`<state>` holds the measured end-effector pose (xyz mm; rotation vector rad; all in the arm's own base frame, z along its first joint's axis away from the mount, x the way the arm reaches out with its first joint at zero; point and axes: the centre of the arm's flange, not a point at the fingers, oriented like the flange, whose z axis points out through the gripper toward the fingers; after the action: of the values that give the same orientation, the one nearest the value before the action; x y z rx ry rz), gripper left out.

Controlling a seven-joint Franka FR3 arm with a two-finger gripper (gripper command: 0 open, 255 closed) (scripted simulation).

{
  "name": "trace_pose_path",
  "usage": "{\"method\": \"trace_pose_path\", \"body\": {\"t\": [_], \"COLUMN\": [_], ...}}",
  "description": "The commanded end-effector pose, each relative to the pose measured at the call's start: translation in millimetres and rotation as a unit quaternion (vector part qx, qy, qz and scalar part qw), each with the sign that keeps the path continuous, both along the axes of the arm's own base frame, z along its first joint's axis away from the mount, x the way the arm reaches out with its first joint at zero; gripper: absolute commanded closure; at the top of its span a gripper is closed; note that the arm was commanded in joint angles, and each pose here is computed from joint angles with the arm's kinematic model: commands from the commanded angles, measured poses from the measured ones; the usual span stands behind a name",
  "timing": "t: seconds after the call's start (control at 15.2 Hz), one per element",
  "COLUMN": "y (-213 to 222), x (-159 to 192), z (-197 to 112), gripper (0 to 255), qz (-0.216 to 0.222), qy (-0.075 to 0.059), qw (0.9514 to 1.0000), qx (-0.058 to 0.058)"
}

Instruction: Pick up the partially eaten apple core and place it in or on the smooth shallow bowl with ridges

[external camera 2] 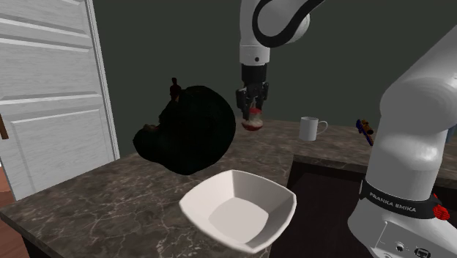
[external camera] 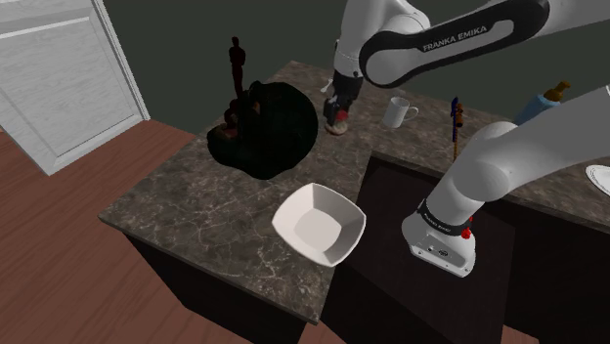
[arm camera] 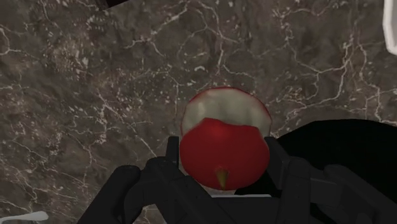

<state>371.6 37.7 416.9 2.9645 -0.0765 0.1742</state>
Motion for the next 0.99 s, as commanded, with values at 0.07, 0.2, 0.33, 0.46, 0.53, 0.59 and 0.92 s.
{"method": "trace_pose_path", "body": {"t": [0.07,0.2,0.33,0.46,0.53,0.59,0.92], "y": [30,53,77,100,112,124,182], "x": [-16,-28,-40,-52,-58,-64,-95], "z": [2,3,4,5,5,6,8], "gripper": [255,255,255,255,255,255,255], "qz": [0.0,0.0,0.0,0.0,0.0,0.0,0.0], "qy": [0.0,0.0,0.0,0.0,0.0,0.0,0.0], "qw": [1.0,1.0,1.0,1.0,1.0,1.0,1.0], "qx": [0.0,0.0,0.0,0.0,0.0,0.0,0.0]}}
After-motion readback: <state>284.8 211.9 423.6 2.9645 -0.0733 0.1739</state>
